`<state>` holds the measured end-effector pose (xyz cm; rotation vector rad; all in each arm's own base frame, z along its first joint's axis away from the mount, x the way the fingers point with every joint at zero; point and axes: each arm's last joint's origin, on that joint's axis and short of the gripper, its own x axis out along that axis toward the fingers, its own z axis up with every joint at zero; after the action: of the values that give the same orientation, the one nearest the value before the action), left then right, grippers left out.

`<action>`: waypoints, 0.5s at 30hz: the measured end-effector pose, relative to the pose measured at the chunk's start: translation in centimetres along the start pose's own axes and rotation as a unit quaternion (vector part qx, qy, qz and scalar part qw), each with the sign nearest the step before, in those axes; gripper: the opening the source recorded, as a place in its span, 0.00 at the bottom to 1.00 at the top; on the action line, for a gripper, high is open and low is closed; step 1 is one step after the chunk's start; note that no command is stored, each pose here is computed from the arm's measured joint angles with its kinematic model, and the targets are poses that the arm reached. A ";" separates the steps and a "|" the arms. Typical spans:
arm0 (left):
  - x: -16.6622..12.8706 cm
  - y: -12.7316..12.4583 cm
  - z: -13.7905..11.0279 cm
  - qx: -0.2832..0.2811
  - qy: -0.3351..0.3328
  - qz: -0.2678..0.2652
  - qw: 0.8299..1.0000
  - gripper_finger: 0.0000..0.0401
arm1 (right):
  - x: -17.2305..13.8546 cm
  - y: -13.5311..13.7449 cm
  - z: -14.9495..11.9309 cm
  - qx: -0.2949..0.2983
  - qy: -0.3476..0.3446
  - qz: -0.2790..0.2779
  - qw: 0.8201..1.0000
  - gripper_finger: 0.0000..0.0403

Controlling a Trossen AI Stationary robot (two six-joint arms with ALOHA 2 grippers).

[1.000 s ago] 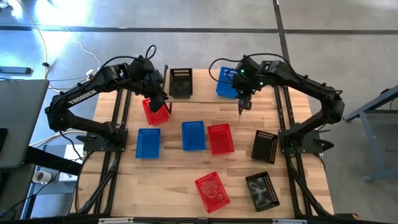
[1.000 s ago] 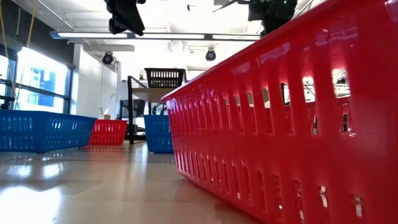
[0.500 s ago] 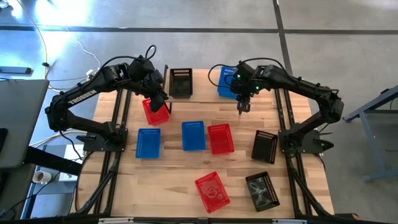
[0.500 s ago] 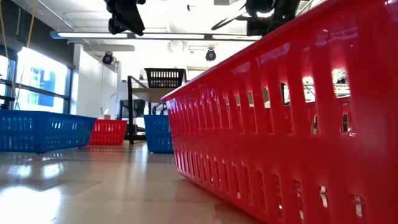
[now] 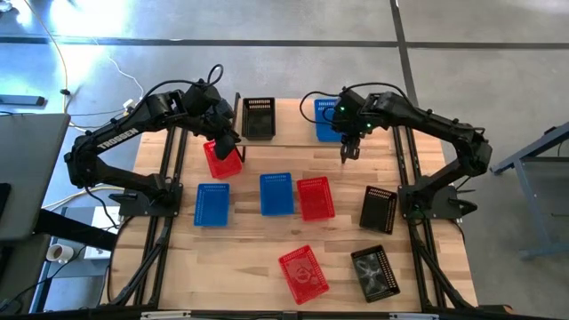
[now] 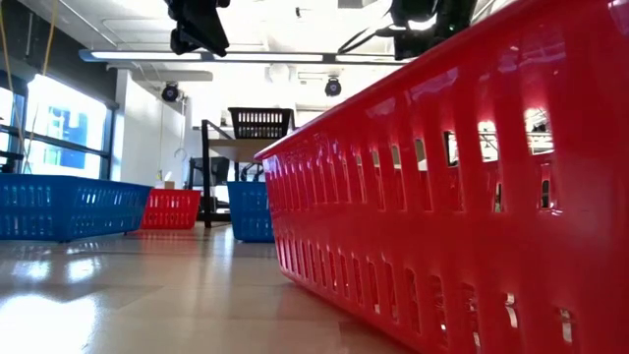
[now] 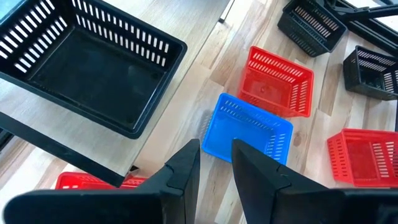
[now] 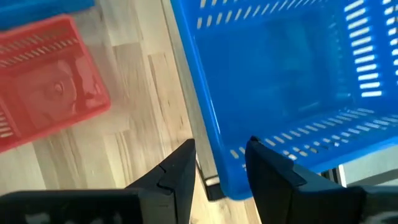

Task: Stack baskets on shelf by color
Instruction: Adjust the blue bin on the shelf, then put the middle red bin on the shelf

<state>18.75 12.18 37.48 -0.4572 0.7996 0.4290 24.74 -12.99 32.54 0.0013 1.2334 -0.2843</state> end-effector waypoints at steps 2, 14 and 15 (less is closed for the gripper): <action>0.0 0.0 0.0 0.000 0.000 0.000 1.000 0.21 | 0.0 0.0 0.1 0.000 -0.003 0.000 1.000 0.31; 0.0 0.2 -0.1 -0.036 0.000 0.033 0.999 0.21 | -3.5 -0.1 0.4 0.056 -0.048 -0.005 0.997 0.31; 0.2 0.2 -0.1 -0.036 0.001 0.034 0.999 0.21 | -3.7 0.0 0.3 0.068 -0.052 -0.003 0.996 0.31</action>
<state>18.63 12.33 37.22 -0.4980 0.8054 0.5205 23.93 -12.22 36.10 0.0987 1.1099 -0.3694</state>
